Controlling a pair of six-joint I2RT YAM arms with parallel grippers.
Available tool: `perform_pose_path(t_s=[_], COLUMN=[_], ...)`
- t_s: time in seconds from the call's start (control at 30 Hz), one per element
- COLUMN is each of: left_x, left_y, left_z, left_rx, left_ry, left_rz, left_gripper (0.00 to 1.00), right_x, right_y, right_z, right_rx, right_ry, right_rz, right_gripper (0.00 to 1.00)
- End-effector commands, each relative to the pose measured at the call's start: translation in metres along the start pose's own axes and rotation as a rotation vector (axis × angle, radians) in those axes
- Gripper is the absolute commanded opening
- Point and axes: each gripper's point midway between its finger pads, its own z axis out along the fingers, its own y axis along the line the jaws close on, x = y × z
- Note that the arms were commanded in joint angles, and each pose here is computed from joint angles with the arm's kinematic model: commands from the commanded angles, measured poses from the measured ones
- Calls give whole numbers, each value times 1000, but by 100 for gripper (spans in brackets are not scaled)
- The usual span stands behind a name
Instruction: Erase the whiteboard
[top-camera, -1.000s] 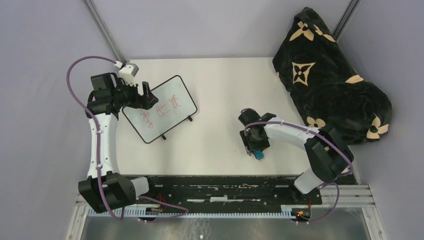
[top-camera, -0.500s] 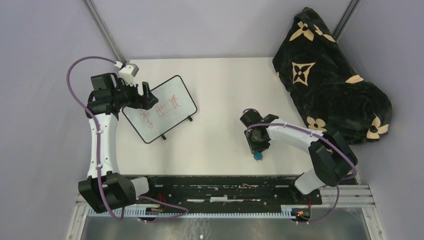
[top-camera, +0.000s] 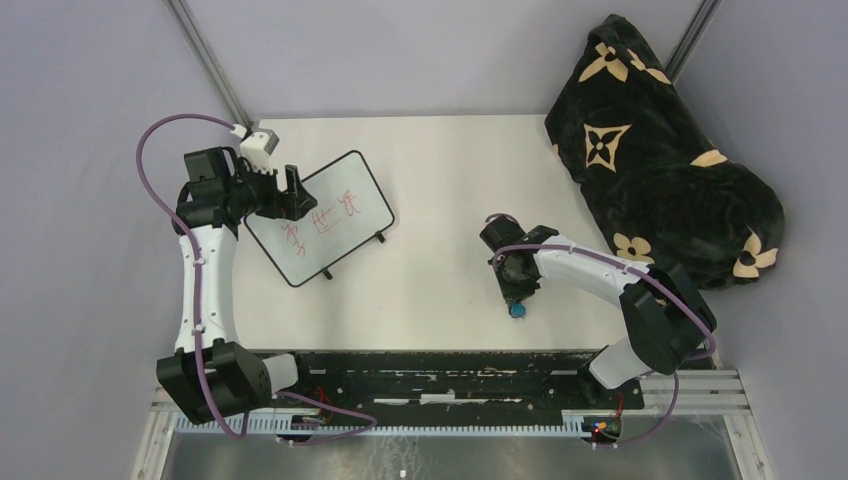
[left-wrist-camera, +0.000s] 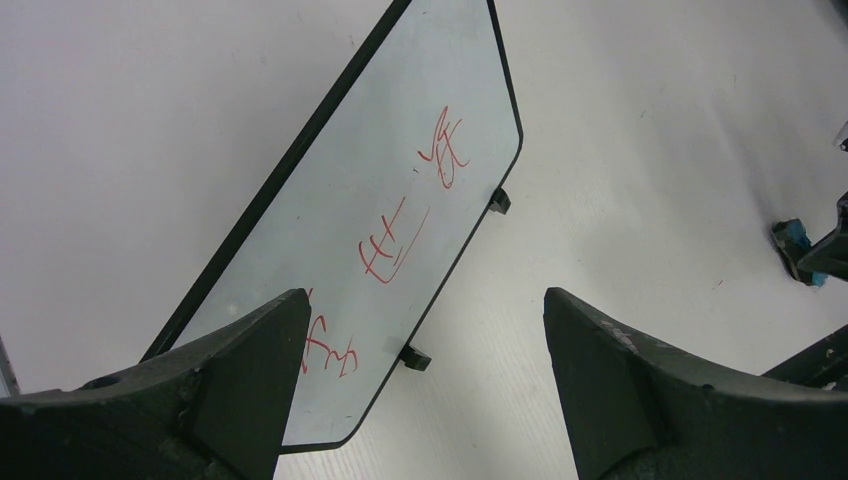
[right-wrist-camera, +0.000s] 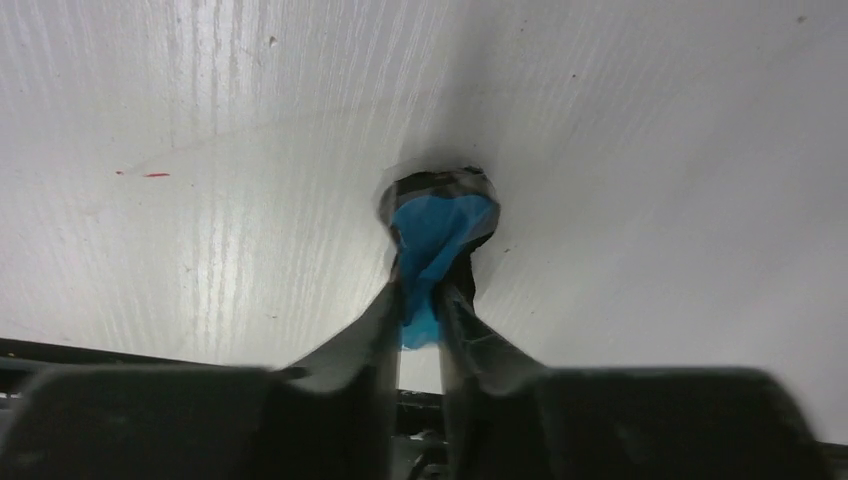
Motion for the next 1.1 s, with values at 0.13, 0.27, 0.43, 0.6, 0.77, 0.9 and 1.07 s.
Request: perform_pose_path(t_s=[0.13,0.27,0.43,0.6,0.77,0.9,1.07], left_x=[-11,-12,-12,-11,-9,-10,-10], left_y=[1,1,2,2,2,2,2], left_z=[1,1,-1,-1,0,1,2], left_rx=[4,1,-12,-14,-8,-5,-3], left_ry=[-19,-21,-22,-21,-15,-15,-15], left_rz=[22,19,21,17,6,2,-3], left_gripper=[92,92,92,92,92,92,92], right_x=[-17,-18,-16,-15,-11,-3,6], right_y=[2,2,-4,-9,-11,-12,-13], right_z=[-2,2,6,0,-2,3,10], right_rx=[10,16,52,80,78,74,68], right_ry=[-40,-37,-16,-26,-35,-20,-4], right_rz=[11,7,4,33,58,69,91], right_gripper=[58,58,58,58,57,56,55])
